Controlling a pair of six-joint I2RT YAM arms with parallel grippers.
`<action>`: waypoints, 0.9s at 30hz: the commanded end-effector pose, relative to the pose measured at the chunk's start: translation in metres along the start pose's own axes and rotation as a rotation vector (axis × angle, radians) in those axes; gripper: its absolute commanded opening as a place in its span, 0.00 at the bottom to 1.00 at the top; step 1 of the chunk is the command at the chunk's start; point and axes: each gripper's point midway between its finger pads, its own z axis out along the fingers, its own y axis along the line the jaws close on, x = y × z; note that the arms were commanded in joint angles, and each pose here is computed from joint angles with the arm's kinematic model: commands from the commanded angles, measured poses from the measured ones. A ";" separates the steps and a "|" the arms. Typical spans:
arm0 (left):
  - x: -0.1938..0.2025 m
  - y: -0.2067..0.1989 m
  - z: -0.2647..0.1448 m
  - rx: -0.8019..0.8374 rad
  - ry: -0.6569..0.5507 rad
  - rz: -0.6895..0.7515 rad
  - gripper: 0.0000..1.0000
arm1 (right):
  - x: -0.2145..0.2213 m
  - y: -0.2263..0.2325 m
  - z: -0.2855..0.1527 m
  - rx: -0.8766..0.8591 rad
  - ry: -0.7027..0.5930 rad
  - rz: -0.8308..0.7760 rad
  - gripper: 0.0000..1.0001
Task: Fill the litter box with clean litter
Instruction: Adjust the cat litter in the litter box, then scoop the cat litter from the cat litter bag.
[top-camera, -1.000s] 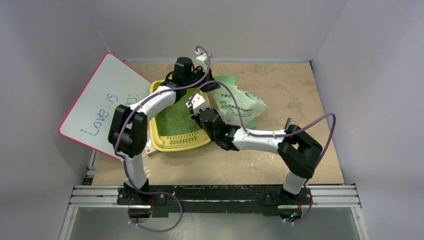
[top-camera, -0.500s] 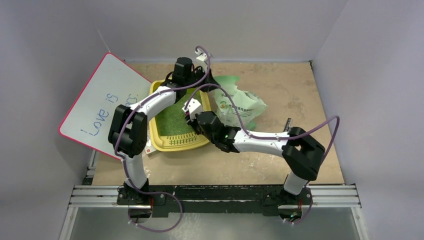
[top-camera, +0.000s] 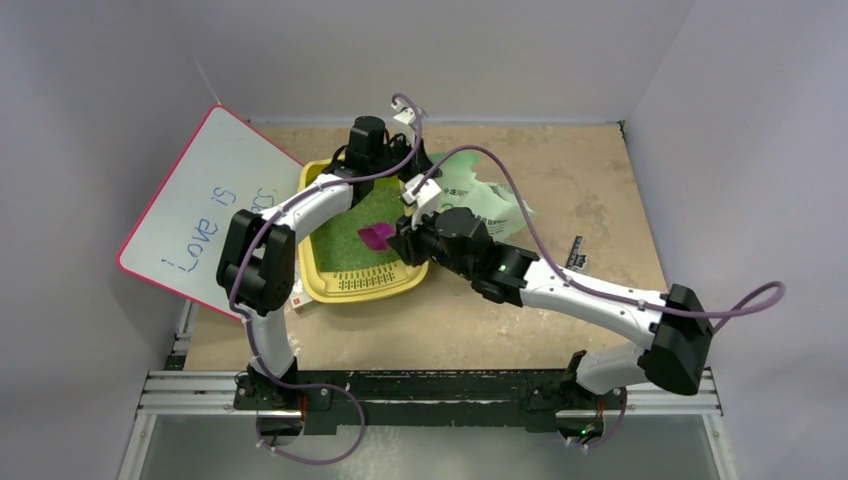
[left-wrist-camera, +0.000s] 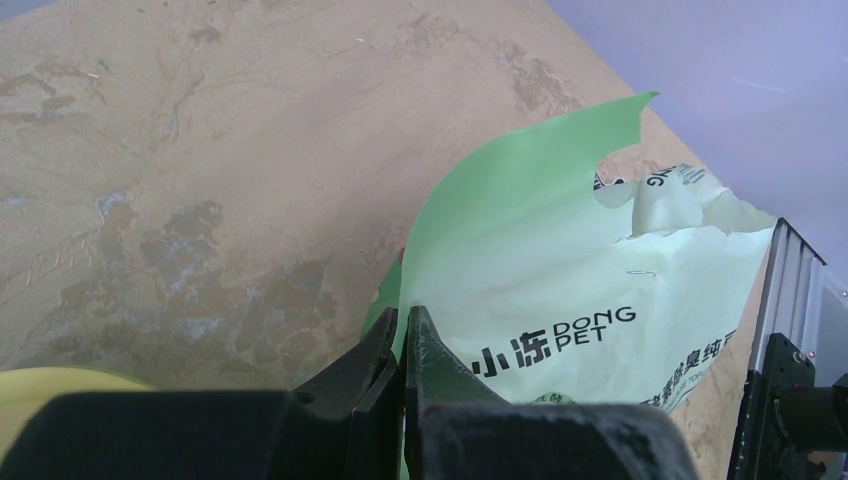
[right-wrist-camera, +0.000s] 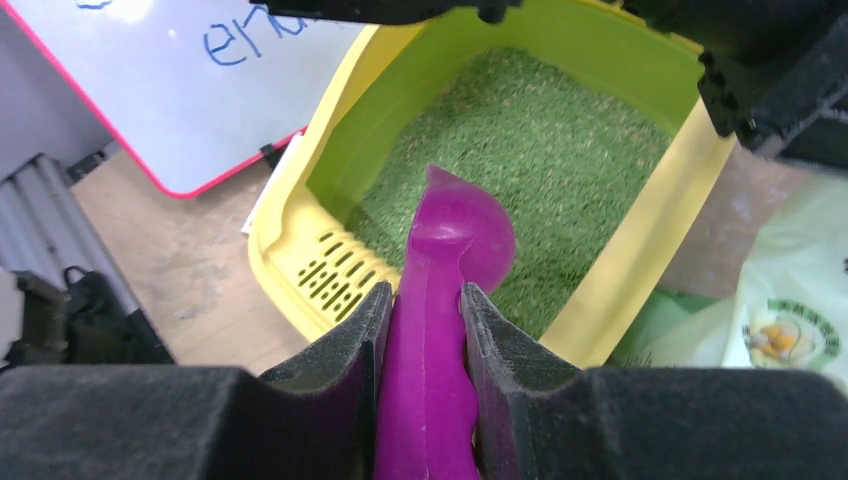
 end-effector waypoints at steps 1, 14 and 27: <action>-0.024 -0.027 -0.008 0.056 -0.057 0.060 0.00 | 0.002 -0.007 -0.027 -0.054 0.057 0.205 0.00; -0.022 -0.039 -0.009 0.068 -0.055 0.068 0.00 | 0.025 -0.066 -0.039 0.075 0.239 0.348 0.00; -0.021 -0.041 -0.011 0.064 -0.054 0.089 0.00 | -0.048 -0.060 -0.092 -0.028 0.040 0.426 0.00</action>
